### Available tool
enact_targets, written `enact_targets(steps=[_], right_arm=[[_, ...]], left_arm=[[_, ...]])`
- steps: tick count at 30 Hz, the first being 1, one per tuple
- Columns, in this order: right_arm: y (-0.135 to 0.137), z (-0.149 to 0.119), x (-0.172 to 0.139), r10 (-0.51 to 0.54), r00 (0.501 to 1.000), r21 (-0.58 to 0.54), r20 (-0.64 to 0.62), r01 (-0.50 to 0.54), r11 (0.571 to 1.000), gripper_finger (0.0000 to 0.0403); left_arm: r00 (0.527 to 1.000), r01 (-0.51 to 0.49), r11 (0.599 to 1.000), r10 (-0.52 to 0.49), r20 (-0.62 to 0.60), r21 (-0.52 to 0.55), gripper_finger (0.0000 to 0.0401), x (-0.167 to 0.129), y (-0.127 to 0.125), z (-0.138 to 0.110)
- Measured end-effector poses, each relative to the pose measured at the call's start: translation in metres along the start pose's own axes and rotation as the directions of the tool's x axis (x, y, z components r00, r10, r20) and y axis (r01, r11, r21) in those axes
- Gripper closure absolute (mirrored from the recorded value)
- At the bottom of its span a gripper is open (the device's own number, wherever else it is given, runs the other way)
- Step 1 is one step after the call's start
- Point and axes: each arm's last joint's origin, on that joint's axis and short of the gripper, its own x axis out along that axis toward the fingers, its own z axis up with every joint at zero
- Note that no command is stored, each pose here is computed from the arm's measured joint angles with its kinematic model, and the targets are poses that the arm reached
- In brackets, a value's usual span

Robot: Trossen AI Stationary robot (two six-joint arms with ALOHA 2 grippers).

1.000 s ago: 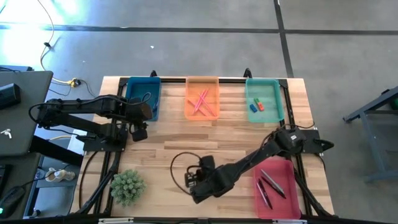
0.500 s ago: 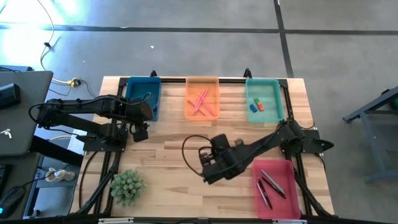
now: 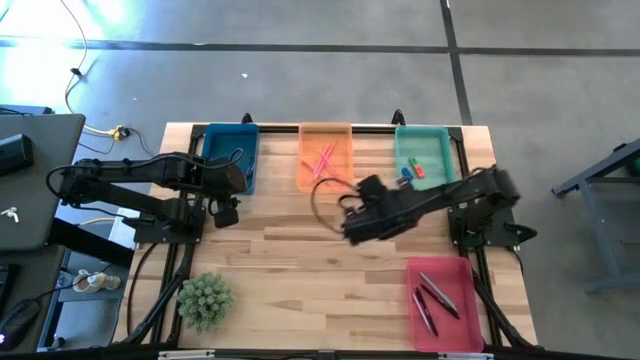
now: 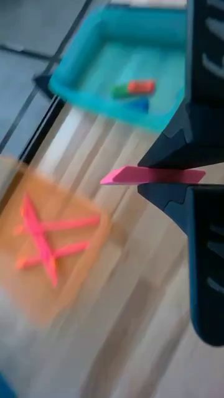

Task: Sort crayons/erasers/pens/pencils in bins
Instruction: Put the pink eraser into the green bin

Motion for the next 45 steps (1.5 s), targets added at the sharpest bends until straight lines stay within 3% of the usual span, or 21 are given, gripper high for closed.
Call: enact_targets(steps=[10,19,25,36,45], right_arm=[[-0.106,-0.02,0.031,-0.056,0.995,0.212,-0.08,0.072,0.975,0.0399],[-0.173,-0.042,0.072,-0.036,0.986,0.424,-0.16,0.102,0.9,0.0399],[-0.192,-0.059,0.105,0.014,0.979,0.506,-0.202,0.092,0.858,0.0398],[-0.2,-0.059,0.159,0.122,0.985,0.612,-0.12,-0.023,0.79,0.0398],[-0.222,-0.052,0.173,0.123,0.983,0.569,-0.138,-0.023,0.822,0.0398]], left_arm=[[0.997,0.01,1.0,-0.01,0.071,-0.011,0.0272,0.0,-0.001,0.007],[0.984,0.034,0.998,-0.023,0.178,-0.058,0.0272,-0.002,-0.002,0.017],[0.976,0.054,0.991,-0.026,0.217,-0.122,0.0272,-0.002,-0.003,0.021],[0.974,0.072,0.978,-0.026,0.227,-0.196,0.0272,-0.003,-0.003,0.022],[0.972,0.028,0.978,0.022,0.235,-0.208,0.0272,-0.003,-0.002,0.023]])
